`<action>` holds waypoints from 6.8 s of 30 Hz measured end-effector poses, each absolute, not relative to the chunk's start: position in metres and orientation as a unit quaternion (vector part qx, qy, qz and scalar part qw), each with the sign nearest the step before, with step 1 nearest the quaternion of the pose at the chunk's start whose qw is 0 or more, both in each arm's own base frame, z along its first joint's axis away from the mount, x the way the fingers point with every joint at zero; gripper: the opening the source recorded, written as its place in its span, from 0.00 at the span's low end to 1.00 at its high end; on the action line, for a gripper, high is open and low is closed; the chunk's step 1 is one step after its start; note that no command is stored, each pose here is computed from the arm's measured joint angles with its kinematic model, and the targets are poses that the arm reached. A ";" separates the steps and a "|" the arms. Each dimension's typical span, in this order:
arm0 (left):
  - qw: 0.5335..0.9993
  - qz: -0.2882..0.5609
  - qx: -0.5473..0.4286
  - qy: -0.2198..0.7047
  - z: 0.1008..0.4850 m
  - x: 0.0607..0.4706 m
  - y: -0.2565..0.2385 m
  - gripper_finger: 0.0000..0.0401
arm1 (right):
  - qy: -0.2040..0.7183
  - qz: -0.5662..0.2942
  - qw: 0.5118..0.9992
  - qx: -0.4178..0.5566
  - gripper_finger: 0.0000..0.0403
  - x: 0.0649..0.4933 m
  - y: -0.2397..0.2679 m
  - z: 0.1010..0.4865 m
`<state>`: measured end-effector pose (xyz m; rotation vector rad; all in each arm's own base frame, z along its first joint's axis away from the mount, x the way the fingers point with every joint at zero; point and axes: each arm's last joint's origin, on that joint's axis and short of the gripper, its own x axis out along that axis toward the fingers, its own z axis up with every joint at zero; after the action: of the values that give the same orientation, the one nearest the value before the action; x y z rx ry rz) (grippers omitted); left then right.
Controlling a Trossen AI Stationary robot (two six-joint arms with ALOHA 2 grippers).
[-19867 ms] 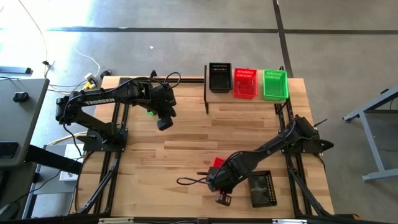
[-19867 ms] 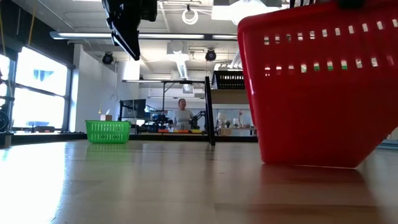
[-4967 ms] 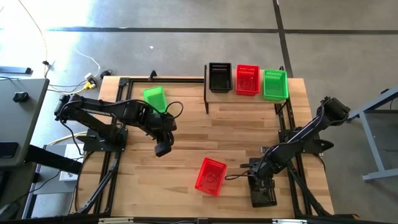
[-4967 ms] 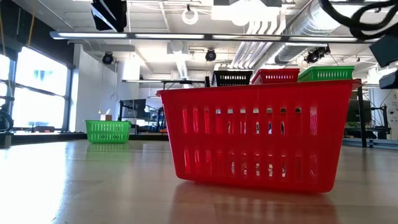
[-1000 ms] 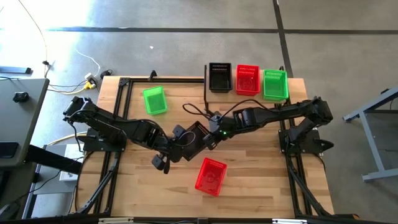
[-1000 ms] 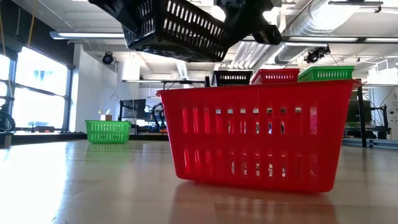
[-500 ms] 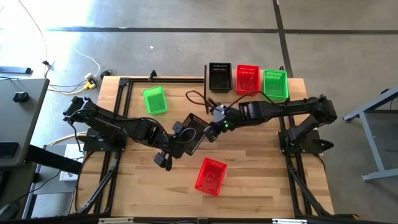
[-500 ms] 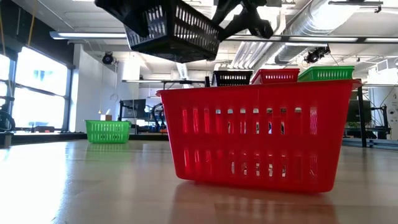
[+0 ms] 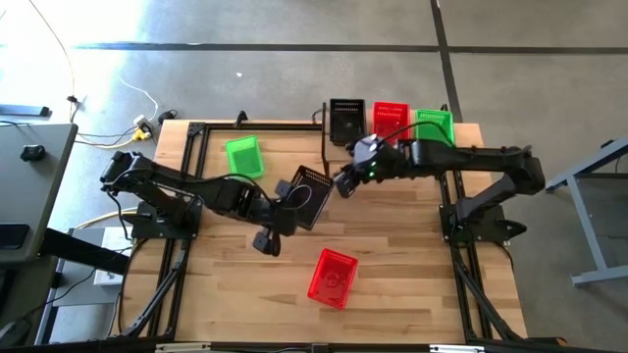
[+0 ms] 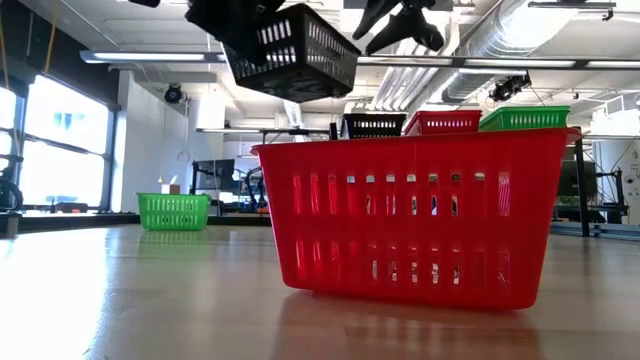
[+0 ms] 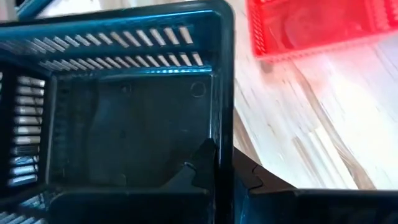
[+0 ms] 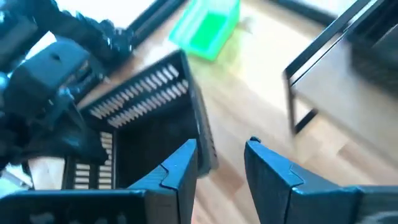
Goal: Stack baskets on shelf by color
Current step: Stack the black bin on top of the black bin on the shelf, then stack the green bin on top of the green bin on the shelf
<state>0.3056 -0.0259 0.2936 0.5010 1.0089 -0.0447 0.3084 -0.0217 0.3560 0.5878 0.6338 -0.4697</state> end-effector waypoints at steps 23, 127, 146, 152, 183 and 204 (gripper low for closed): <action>0.907 0.226 0.156 0.320 0.377 0.311 0.109 0.00 | 0.233 -0.284 0.923 0.116 0.29 0.246 -0.054 0.408; 0.922 0.166 0.090 0.337 0.308 0.392 0.207 0.03 | 0.284 -0.498 0.805 0.153 0.29 0.214 -0.094 0.391; 0.914 0.177 0.121 0.344 0.309 0.395 0.202 0.22 | 0.284 -0.498 0.805 0.153 0.29 0.214 -0.094 0.391; 0.916 0.173 0.120 0.342 0.309 0.397 0.197 0.31 | 0.288 -0.487 0.809 0.160 0.29 0.215 -0.093 0.390; 0.885 0.230 0.090 0.395 0.315 0.406 0.204 0.40 | 0.307 -0.483 0.802 0.171 0.29 0.212 -0.091 0.387; 0.849 0.346 0.102 0.387 0.392 0.340 0.183 0.40 | 0.321 -0.469 0.803 0.178 0.29 0.211 -0.090 0.385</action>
<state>0.3401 0.1830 0.3924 0.2156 0.8156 0.7284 0.2112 -0.0895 0.3854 0.3818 0.6876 -1.0047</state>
